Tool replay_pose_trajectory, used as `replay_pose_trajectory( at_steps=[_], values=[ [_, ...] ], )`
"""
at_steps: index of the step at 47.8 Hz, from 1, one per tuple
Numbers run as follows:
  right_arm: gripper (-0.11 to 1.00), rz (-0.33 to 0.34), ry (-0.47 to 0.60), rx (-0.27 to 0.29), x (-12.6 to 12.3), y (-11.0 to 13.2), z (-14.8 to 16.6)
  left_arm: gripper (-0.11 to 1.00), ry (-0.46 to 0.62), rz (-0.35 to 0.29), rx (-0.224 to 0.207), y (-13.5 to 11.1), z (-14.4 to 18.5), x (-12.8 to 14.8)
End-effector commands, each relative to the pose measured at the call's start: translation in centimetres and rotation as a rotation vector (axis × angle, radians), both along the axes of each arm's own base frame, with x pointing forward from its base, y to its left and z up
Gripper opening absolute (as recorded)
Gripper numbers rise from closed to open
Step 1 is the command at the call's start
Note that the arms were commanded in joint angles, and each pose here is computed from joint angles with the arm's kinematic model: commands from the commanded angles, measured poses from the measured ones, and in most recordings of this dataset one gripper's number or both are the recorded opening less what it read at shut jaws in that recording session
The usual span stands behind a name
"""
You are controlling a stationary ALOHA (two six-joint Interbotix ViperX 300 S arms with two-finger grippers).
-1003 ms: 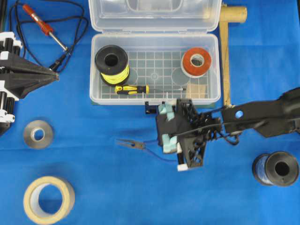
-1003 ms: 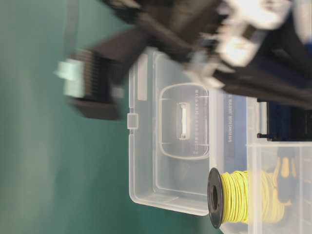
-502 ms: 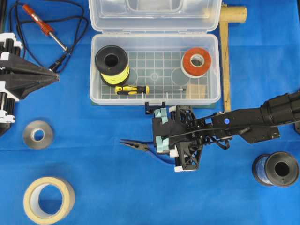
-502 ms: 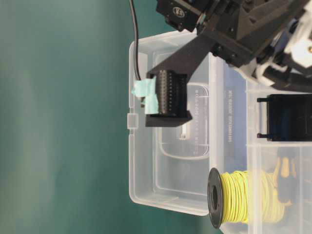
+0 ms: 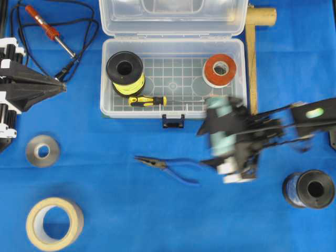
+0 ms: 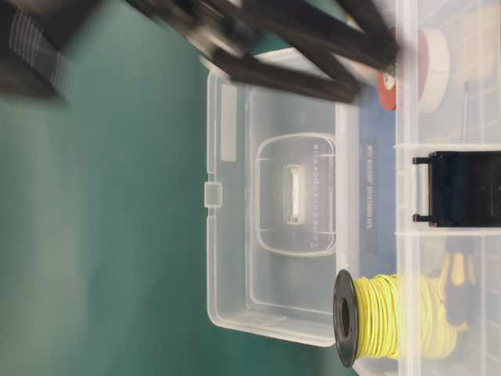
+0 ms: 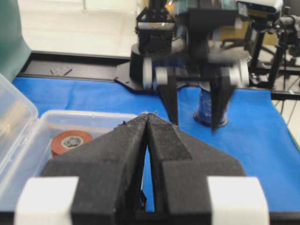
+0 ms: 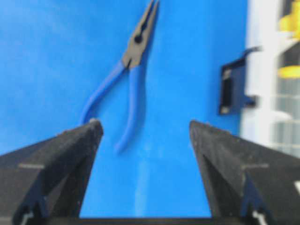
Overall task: Pick the nipper from the toolbox among several items.
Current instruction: 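Open the right gripper and raise it away from the pliers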
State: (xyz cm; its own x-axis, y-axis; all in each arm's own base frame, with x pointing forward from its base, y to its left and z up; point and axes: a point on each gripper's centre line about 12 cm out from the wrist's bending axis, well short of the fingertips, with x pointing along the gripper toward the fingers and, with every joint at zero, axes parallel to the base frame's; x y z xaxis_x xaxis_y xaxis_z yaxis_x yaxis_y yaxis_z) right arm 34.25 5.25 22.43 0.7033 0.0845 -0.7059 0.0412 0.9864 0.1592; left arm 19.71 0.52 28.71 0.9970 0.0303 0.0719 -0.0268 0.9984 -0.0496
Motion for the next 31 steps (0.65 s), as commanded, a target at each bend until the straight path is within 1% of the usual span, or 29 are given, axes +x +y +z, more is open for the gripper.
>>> replay_pose_trajectory(
  at_steps=[1, 9, 17, 24, 31],
  values=[
    [0.76, 0.004, -0.105, -0.003, -2.8, -0.7, 2.8, 0.00, -0.009, 0.002, -0.001, 0.0, 0.4, 0.1],
    [0.76, -0.001, -0.242, 0.001, -8.0, -2.0, 4.3, 0.00, -0.009, 0.002, -0.001, 0.0, 0.4, 0.1],
    [0.76, -0.032, -0.341, -0.011, -12.9, -3.5, 4.3, 0.00, -0.012, 0.002, -0.001, 0.0, 0.3, 0.1],
    [0.75, -0.066, -0.396, -0.027, -15.9, -4.6, 3.1, 0.00, -0.014, 0.002, -0.001, 0.0, 0.4, 0.1],
    [0.75, -0.097, -0.440, -0.033, -17.7, -5.3, 1.4, 0.00, -0.012, 0.002, -0.001, 0.0, 0.3, 0.1]
  ],
)
